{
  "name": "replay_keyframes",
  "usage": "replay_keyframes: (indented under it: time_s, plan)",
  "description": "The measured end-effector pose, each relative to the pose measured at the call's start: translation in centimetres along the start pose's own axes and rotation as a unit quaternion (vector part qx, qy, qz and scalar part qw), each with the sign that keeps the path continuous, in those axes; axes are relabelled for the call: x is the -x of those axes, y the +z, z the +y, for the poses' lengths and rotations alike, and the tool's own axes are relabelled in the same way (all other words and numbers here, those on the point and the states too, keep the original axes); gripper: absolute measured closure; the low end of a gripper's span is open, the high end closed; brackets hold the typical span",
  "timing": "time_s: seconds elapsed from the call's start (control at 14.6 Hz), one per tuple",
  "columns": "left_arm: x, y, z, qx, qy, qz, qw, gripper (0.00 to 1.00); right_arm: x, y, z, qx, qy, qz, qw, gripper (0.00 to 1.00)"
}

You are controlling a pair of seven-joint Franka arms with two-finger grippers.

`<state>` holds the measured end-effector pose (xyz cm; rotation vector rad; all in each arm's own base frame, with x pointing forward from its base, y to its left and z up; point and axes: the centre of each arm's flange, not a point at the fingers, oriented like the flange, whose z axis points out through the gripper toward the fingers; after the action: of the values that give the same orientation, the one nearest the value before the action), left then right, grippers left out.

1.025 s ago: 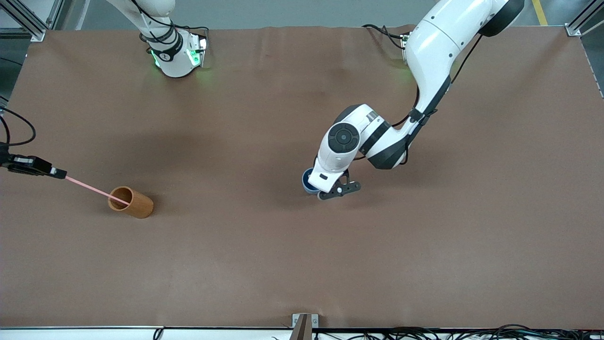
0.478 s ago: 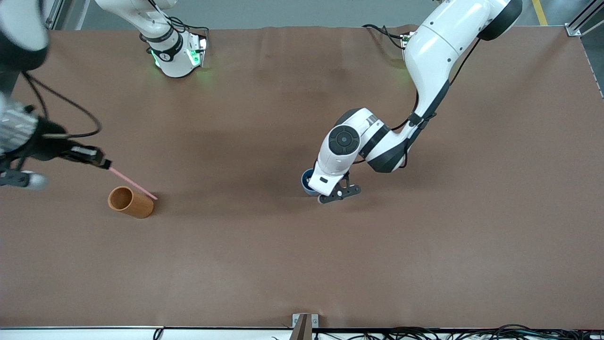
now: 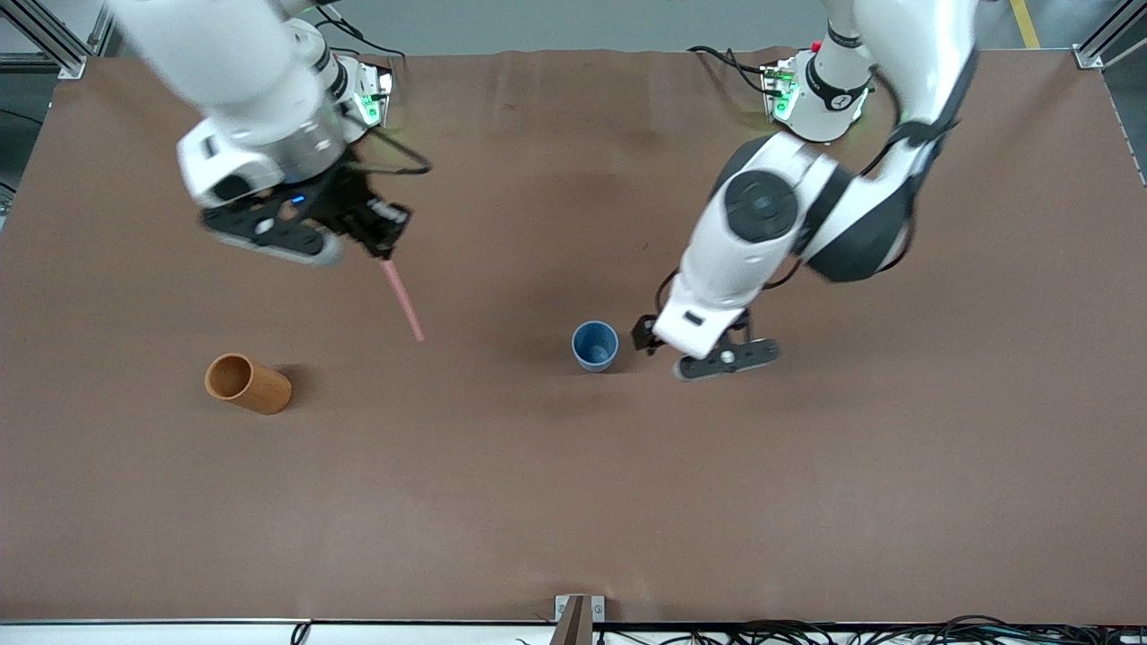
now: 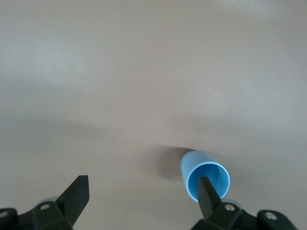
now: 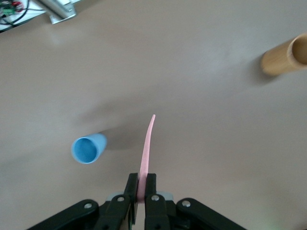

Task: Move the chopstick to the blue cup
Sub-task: 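Carry the straw above the blue cup while the left gripper withdraws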

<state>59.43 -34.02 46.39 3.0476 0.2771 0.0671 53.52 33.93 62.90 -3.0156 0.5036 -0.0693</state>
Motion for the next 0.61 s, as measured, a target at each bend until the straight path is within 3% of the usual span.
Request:
replay_keyframes:
  time_s: [0.27, 0.61]
  plan:
    - [-2.7, -9.4, -9.6, -0.004, 0.051, 0.006, 0.999, 0.0, 4.2, 4.5, -8.6, -0.019, 0.013, 0.007, 1.0, 0.9]
    - [-3.7, -16.5, -20.1, -0.022, 0.124, 0.012, 0.992, 0.0, 8.7, 11.2, -14.9, -0.014, -0.034, 0.035, 0.999, 0.9]
